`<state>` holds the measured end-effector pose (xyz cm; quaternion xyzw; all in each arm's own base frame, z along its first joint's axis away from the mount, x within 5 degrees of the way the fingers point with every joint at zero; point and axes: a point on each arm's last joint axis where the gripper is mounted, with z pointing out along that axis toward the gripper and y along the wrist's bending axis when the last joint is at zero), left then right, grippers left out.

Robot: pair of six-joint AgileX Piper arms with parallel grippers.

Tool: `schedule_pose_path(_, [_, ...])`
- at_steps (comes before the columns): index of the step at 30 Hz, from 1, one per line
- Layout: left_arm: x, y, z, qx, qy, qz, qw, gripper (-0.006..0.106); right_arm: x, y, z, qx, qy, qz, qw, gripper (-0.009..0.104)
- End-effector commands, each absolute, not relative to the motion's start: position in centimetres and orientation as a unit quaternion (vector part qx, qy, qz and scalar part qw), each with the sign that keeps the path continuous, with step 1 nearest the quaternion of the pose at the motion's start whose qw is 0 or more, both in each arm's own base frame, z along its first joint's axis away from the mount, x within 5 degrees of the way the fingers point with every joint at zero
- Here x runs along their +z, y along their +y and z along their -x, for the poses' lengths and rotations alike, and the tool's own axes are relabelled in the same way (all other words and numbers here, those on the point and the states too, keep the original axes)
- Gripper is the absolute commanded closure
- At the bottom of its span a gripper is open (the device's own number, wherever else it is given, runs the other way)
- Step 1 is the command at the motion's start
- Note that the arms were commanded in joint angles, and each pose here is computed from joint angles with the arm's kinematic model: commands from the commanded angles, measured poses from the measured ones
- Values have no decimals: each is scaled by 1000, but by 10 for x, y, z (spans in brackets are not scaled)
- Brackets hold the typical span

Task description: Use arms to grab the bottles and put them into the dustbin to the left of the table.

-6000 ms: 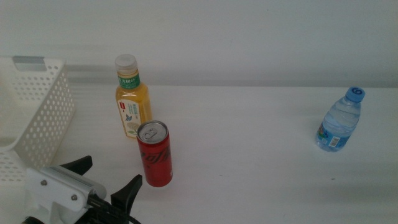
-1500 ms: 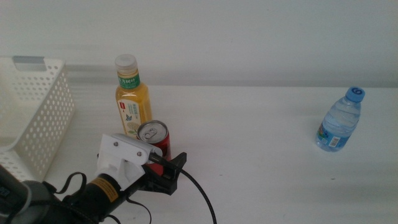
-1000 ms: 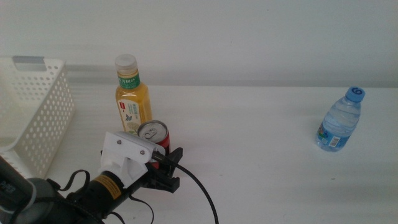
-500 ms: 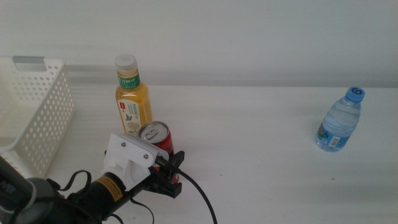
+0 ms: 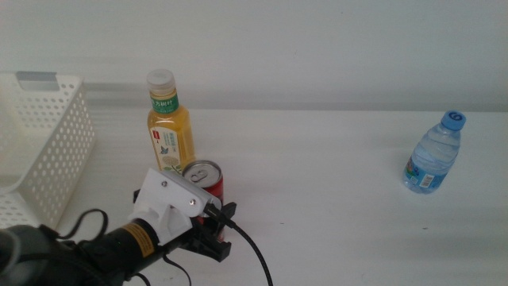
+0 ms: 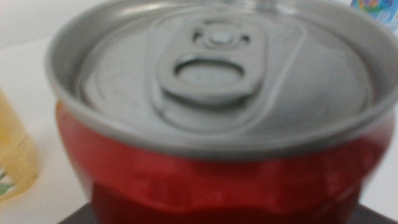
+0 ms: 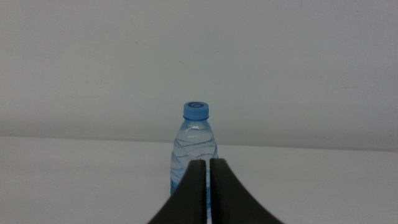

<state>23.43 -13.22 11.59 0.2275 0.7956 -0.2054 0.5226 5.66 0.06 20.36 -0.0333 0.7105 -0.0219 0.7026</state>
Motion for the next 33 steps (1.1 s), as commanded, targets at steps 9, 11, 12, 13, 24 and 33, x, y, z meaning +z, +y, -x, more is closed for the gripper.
schedule_pose_path(9, [173, -122, -225, -164, 812, -222, 515, 68, 195, 0, -55, -27, 707, 35, 706, 97])
schedule_pose_path(11, [184, -120, -224, -150, 822, -222, 503, 68, 195, 0, -55, -27, 707, 35, 706, 97])
schedule_pose_path(12, [189, -119, -224, -146, 823, -222, 501, 68, 195, 0, -55, -27, 707, 35, 706, 97])
schedule_pose_path(13, [195, -118, -224, -142, 824, -222, 501, 68, 195, 0, -55, -27, 707, 35, 706, 97])
schedule_pose_path(24, [229, -109, -232, -86, 875, -204, 431, 68, 195, 0, -55, -27, 707, 35, 706, 97])
schedule_pose_path(33, [268, -97, -247, -24, 917, -189, 352, 68, 195, 0, -55, -27, 707, 35, 706, 97])
